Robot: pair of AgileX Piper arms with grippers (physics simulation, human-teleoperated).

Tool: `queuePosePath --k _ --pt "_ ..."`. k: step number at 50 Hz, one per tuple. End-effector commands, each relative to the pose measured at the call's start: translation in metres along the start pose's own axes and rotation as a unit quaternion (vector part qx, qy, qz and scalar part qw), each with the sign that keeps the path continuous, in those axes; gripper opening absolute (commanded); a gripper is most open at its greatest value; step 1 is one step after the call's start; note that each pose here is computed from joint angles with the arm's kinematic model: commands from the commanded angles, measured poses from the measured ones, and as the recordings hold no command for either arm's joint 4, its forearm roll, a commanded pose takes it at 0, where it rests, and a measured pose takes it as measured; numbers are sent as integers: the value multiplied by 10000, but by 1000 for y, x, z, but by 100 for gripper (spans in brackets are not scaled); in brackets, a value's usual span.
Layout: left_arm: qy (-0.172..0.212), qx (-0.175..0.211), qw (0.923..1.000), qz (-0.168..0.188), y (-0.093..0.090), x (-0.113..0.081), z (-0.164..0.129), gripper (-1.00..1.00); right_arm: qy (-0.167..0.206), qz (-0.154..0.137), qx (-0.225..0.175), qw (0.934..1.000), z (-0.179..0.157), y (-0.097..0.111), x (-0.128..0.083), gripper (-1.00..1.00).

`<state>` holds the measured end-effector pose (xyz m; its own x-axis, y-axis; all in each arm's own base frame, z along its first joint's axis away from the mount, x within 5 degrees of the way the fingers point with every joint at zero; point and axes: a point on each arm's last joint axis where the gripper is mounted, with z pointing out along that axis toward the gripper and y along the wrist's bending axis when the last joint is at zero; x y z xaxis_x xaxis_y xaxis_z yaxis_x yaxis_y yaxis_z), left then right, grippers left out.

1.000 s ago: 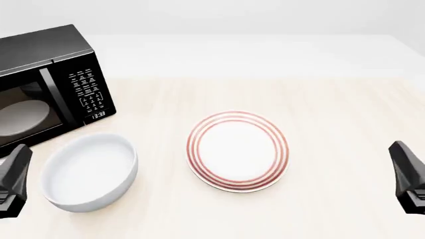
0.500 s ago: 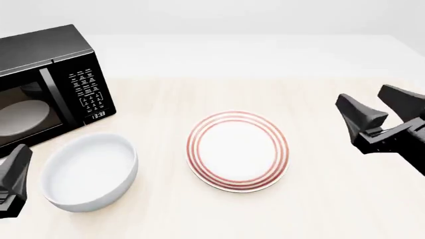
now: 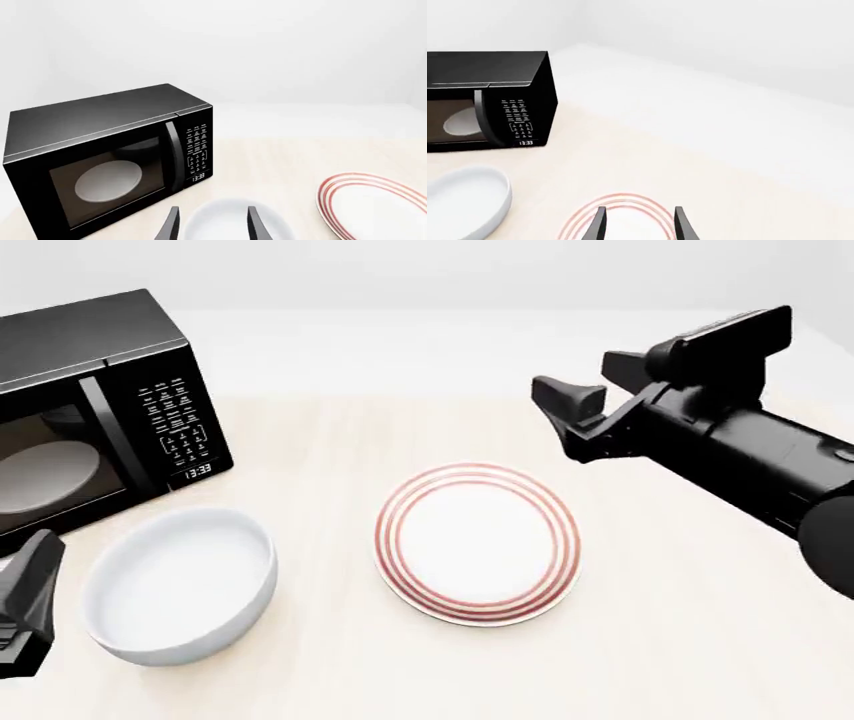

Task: Put the white bowl to the right of the plate.

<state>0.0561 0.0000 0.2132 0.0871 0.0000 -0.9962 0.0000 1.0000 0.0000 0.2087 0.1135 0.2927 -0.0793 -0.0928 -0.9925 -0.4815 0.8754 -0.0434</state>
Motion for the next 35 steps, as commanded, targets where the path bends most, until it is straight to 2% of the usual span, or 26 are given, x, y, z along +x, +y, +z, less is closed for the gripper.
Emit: queuePosePath --k 1,6,11,35 --pt "0 0 10000 0 0 0 0 100 191 -37 -386 9991 39 21 -9 100" --pt "0 0 10000 0 0 0 0 100 375 16 -533 9979 60 31 -8 100" --pt "0 0 10000 0 0 0 0 100 536 -67 -715 9960 78 44 -8 100" --pt "0 0 10000 0 0 0 0 100 905 -196 -1417 9856 131 108 -7 100"
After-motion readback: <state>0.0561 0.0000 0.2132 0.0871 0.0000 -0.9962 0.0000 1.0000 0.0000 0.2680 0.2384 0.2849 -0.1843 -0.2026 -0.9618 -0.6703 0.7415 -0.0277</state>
